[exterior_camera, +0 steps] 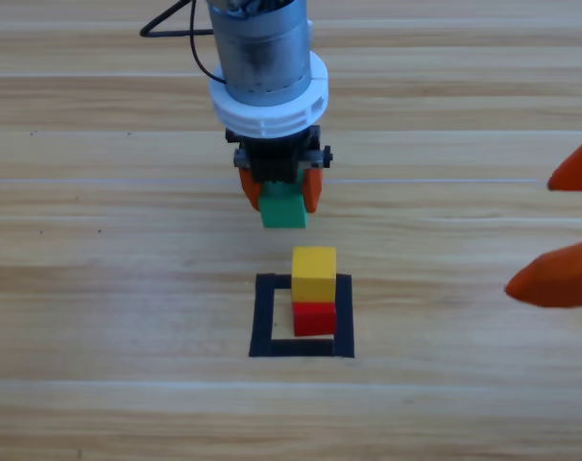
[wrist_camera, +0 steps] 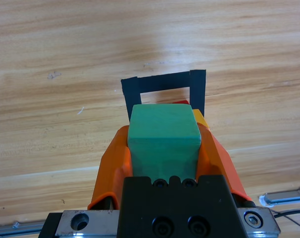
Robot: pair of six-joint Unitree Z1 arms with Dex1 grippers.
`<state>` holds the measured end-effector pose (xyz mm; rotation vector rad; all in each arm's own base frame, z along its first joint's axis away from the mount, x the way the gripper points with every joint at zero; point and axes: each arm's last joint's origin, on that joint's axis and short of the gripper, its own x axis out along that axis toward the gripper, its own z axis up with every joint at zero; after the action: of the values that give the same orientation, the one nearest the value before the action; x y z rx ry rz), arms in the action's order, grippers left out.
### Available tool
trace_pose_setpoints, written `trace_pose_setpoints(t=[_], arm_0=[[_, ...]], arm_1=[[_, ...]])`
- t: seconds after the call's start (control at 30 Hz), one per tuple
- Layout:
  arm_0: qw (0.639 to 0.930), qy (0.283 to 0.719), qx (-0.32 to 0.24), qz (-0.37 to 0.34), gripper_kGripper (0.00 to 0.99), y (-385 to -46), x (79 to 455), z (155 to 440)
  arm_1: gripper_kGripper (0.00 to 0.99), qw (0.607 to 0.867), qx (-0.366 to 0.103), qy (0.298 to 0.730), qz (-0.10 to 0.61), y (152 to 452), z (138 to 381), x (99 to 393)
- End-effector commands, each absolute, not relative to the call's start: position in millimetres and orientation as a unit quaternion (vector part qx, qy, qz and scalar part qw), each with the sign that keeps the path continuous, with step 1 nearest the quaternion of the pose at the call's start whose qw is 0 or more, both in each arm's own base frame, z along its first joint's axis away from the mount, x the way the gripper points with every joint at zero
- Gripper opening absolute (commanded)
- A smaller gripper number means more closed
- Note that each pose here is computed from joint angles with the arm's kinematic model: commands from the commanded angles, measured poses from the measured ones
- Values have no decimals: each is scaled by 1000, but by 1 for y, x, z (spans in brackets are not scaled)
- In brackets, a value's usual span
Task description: Stack the blocks in the rectangular block: red at the bottom, yellow in the middle, green on top
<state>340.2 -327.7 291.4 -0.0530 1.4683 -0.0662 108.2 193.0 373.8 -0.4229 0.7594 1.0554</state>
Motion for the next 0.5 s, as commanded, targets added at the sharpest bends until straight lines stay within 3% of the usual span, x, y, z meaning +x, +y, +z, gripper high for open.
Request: trace_pose_setpoints(t=[0.03,0.5], arm_0=[[723,690,3,-25,0,-340,334,267],[723,690,15,-33,0,-352,321,265]], arm_1=[[990,760,-203,377,488,199,359,115],[990,757,-207,380,489,198,356,114]])
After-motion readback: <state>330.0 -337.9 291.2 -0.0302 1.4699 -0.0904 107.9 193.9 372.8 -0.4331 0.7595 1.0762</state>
